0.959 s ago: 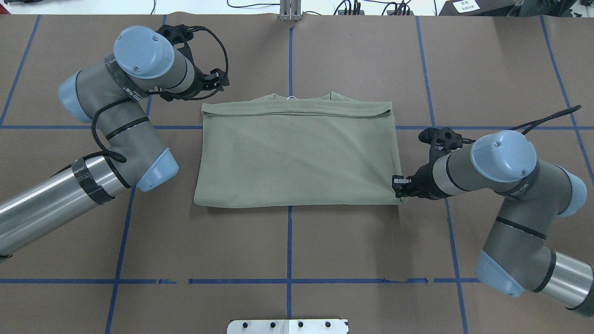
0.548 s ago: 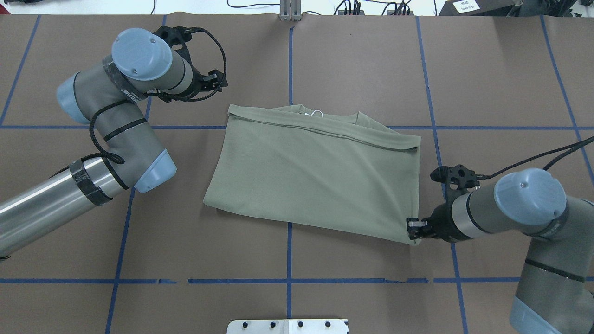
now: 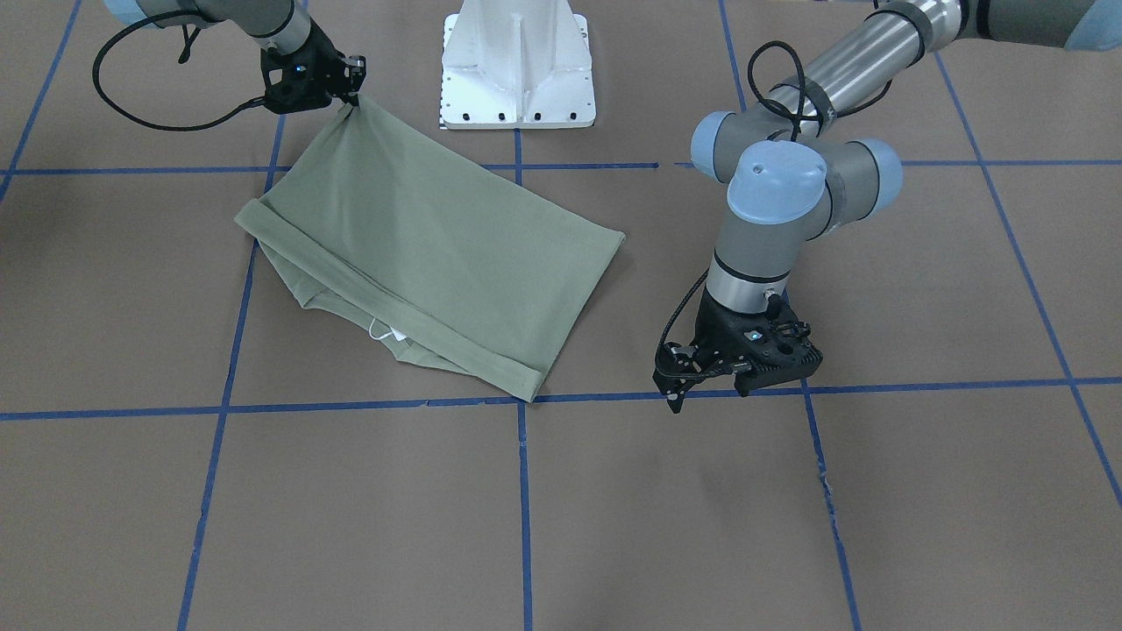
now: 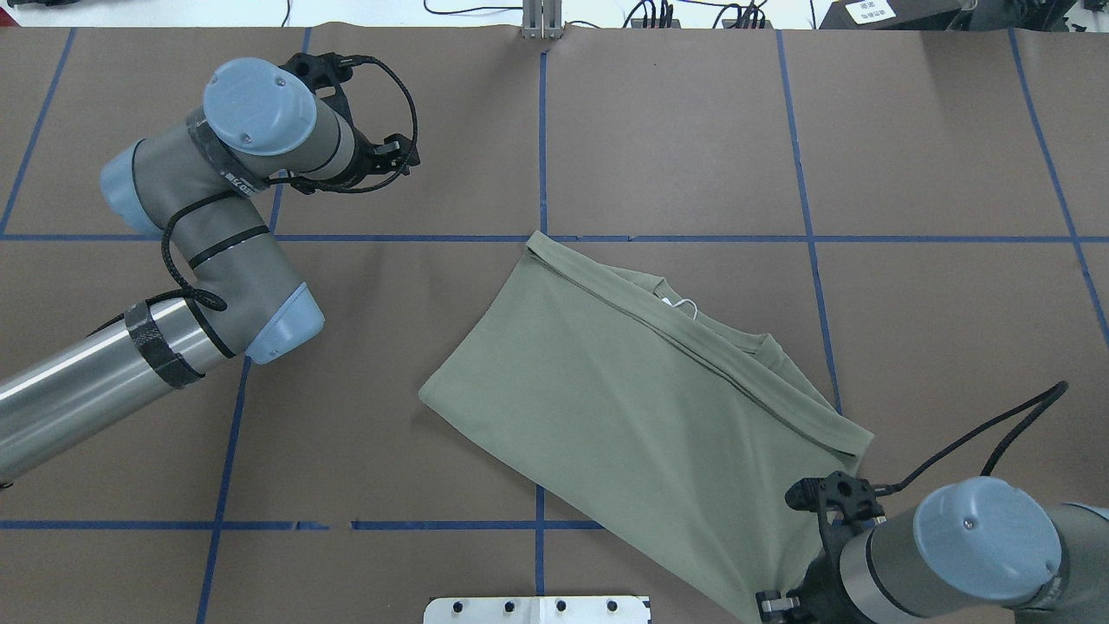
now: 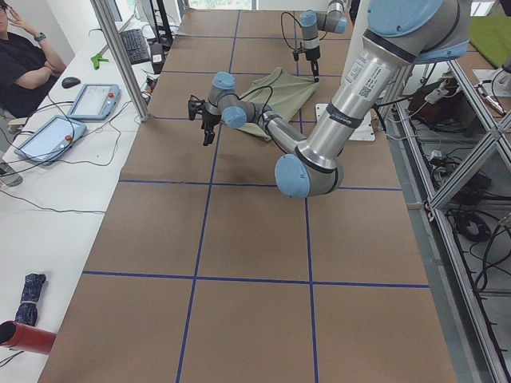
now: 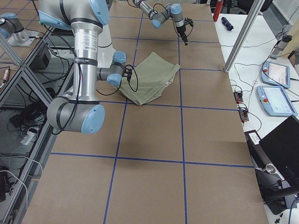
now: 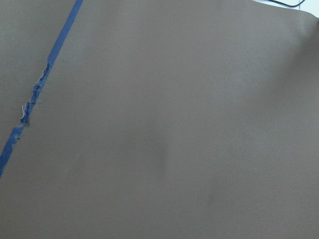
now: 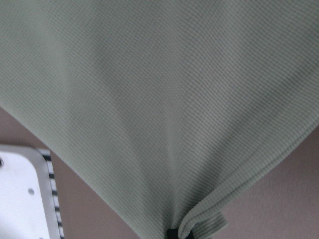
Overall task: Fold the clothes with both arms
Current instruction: 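Drag the folded shirt with the right gripper, rotating it upright, then grasp the shirt's far edge with the left gripper while the right gripper holds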
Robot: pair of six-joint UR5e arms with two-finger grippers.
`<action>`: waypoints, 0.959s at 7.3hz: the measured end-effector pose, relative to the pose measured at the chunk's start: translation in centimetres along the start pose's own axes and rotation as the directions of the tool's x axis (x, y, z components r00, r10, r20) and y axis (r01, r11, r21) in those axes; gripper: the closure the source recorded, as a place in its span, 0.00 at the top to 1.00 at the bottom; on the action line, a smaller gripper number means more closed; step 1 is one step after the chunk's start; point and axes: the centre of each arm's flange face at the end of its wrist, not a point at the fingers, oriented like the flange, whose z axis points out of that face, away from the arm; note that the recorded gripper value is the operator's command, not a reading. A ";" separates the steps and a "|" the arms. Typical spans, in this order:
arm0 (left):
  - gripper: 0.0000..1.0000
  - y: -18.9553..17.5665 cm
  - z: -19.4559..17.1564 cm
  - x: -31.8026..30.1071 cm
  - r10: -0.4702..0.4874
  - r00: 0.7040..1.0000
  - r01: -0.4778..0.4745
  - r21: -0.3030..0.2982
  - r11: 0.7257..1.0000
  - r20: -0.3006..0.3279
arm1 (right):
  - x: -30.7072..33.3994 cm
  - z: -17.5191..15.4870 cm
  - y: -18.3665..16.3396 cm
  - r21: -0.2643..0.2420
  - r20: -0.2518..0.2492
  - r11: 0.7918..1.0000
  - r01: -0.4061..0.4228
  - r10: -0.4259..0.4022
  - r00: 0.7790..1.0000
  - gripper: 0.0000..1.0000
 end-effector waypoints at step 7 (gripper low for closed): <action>0.99 11.8 -3.9 1.5 -0.057 0.993 0.038 -0.173 0.984 -0.105 | -4.5 -8.9 -7.4 0.198 0.192 0.976 -0.088 0.050 0.980 1.00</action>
